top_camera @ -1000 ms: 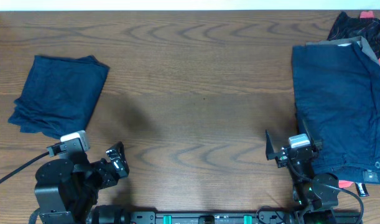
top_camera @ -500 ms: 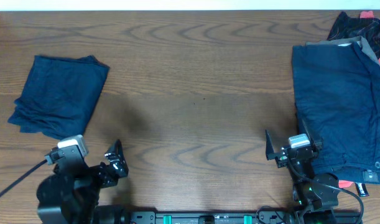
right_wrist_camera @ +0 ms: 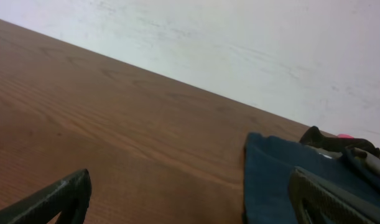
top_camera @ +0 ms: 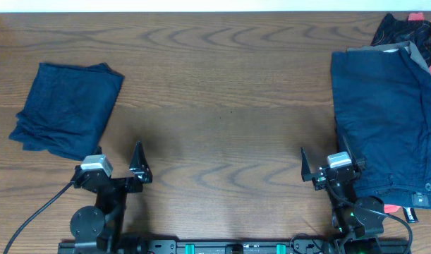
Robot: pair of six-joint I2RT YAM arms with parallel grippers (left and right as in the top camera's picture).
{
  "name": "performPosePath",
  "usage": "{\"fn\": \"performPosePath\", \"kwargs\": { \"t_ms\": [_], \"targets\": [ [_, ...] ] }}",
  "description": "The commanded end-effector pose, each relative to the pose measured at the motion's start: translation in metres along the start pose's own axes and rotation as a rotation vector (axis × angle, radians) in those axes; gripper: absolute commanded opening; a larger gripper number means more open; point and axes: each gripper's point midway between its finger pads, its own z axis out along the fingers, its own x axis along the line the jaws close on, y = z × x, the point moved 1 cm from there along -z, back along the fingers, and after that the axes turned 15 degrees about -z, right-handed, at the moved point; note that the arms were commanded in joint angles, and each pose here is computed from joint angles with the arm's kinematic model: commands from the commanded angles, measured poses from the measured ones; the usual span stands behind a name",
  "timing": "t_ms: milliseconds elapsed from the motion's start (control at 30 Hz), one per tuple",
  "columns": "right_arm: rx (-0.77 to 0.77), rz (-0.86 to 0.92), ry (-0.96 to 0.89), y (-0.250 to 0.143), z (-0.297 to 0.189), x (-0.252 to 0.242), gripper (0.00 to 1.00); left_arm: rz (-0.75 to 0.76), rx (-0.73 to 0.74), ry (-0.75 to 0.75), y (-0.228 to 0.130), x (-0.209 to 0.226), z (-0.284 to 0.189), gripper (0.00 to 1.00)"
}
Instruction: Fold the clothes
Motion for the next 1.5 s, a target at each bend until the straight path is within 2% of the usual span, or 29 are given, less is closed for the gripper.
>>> {"fn": "performPosePath", "kwargs": {
  "t_ms": [0,167,367,1467],
  "targets": [
    [-0.003,-0.008,0.0,0.0,0.0,0.0,0.99,0.076,-0.032,-0.024,-0.007,0.003,0.008,0.98],
    [-0.003,-0.008,0.0,0.0,0.0,0.0,0.99,0.112,-0.059,-0.042,-0.025,0.012,0.02,0.98],
    [-0.003,-0.008,0.0,0.0,0.0,0.0,0.99,0.11,0.074,0.027,-0.068,0.037,0.025,0.98],
    [-0.003,-0.008,0.0,0.0,0.0,0.0,0.99,0.132,0.074,0.028,-0.068,0.037,0.025,0.98]
  ]
}}
